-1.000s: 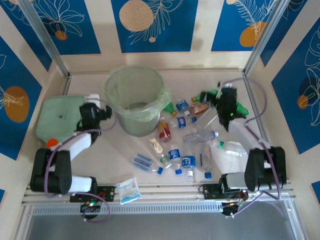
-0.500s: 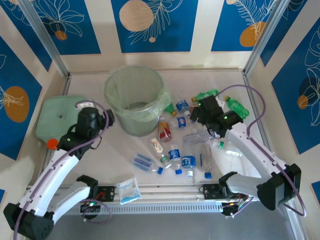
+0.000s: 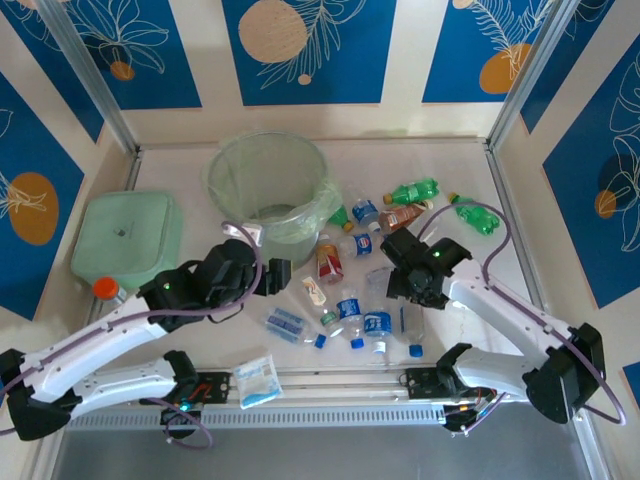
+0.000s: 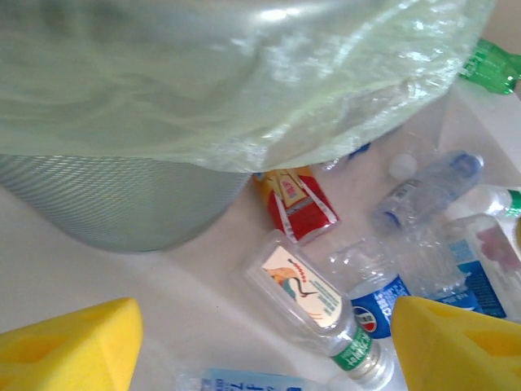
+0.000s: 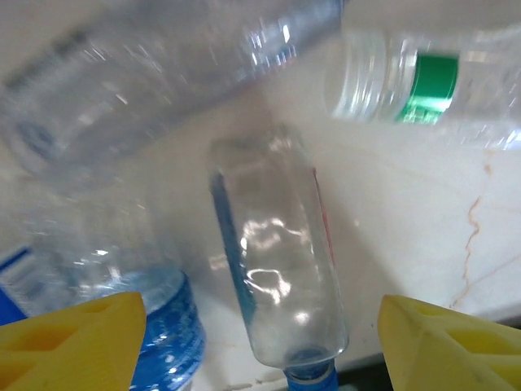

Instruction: Put the plastic bottles in the bin

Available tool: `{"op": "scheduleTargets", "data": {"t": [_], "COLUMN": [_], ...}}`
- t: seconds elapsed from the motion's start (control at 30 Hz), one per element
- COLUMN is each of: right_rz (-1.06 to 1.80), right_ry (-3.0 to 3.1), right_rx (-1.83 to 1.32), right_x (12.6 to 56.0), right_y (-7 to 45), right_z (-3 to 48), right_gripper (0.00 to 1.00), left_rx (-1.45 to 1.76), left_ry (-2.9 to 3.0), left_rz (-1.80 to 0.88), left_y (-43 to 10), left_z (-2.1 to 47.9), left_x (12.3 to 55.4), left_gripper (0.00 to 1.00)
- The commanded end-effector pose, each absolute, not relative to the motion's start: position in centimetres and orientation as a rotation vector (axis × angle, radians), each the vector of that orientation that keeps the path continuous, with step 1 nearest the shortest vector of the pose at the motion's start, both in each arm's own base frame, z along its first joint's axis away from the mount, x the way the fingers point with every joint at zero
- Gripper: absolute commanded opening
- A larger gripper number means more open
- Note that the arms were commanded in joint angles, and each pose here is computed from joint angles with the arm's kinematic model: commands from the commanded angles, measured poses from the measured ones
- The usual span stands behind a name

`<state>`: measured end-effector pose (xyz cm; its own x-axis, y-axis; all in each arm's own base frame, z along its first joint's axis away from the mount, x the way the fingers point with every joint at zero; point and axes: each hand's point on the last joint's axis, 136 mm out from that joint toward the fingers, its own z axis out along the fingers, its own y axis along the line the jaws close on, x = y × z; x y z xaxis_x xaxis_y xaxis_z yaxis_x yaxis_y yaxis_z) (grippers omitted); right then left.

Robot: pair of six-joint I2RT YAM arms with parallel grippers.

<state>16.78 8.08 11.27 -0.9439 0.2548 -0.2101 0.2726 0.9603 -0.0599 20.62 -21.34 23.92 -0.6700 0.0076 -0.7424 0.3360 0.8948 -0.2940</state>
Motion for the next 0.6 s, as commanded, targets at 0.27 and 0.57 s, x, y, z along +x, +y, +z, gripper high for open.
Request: {"op": "scheduleTargets", "data": {"t": [0.27, 0.57], "right_rz": [-0.141, -0.110], "right_ry": [3.080, 3.093], "right_rx": [0.566, 0.606], "right_x": [13.9, 13.8], "right_y": [8.3, 8.0], "right_z": [5.8, 4.2], "right_gripper": [0.70, 0.67], "left_rx": [0.287, 0.271], "left_ry": [2.290, 2.337], "left_rz": [-0.581, -0.543], "left_y": [-22.6, -21.3], "left_z": [23.6, 21.7], "left_x": [19.8, 19.1], "left_gripper": [0.77, 0.77]}}
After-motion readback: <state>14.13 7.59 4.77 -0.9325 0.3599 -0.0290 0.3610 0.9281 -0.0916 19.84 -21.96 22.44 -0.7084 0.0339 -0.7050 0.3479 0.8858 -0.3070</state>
